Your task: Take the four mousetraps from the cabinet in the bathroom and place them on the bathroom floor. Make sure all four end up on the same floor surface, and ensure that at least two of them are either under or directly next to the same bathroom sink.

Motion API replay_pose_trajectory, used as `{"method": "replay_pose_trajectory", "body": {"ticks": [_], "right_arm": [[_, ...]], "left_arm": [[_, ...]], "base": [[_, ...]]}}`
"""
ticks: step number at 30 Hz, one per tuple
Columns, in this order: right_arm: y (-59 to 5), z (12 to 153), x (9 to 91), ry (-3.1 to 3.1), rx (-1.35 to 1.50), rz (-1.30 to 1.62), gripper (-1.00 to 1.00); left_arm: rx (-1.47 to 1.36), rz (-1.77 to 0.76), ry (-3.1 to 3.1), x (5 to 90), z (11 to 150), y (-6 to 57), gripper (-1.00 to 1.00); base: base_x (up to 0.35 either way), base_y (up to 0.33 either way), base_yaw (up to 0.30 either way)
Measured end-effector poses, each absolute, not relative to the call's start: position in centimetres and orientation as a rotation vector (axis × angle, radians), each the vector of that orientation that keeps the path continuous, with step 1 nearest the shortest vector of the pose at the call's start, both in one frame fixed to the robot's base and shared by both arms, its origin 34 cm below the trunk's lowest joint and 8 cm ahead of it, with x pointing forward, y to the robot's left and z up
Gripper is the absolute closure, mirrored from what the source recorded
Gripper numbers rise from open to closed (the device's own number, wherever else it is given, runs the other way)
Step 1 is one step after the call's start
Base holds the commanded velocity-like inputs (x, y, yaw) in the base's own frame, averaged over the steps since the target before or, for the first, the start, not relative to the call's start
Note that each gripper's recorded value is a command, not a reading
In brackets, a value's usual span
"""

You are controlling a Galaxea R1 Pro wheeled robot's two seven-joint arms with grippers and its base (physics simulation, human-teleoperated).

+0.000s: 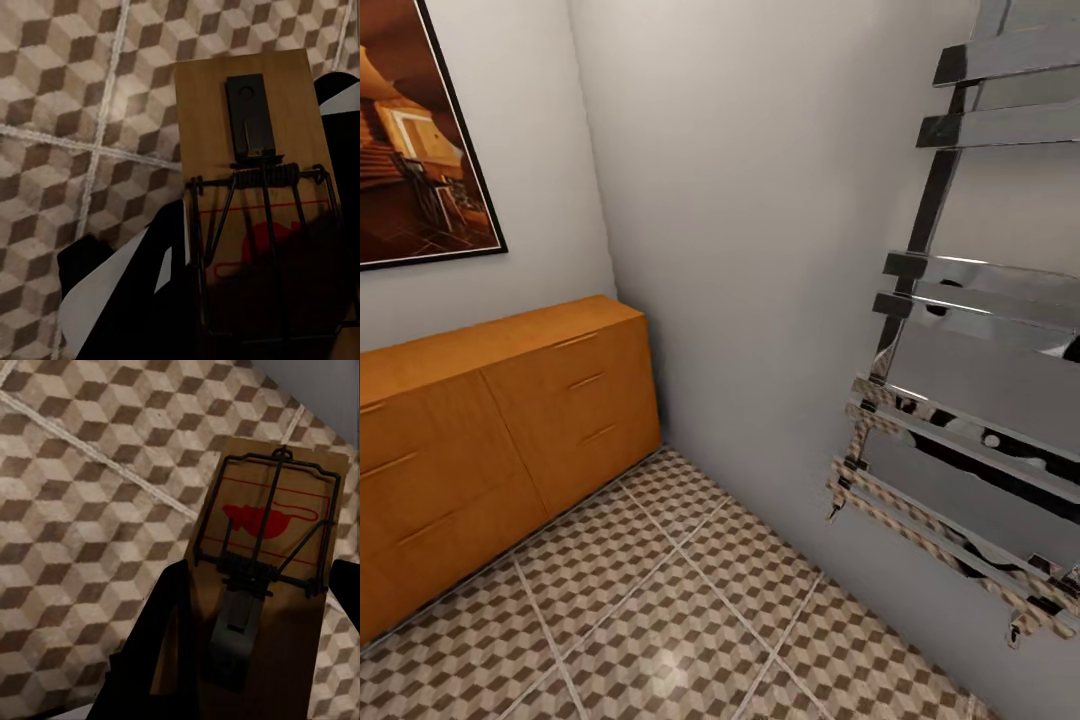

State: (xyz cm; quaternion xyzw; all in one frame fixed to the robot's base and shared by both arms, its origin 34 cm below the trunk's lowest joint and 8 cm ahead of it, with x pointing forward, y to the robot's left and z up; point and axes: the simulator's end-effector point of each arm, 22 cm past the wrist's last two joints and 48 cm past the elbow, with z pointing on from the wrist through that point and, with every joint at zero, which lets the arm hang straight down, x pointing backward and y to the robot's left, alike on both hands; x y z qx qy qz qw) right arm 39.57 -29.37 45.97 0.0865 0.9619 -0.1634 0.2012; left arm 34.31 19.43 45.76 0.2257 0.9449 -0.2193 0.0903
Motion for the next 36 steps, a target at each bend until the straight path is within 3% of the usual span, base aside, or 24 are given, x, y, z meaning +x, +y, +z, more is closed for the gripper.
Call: {"method": "replay_pose_trajectory", "body": {"ticks": [36], "right_arm": [[-29.36, 45.43, 38.82, 2.708, 0.239, -0.461, 1.0]], "left_arm": [[0.668, -0.663, 2.828, 33.55, 45.33, 19.41, 1.0]], "base": [[0.0, 0.0, -0.284]]}}
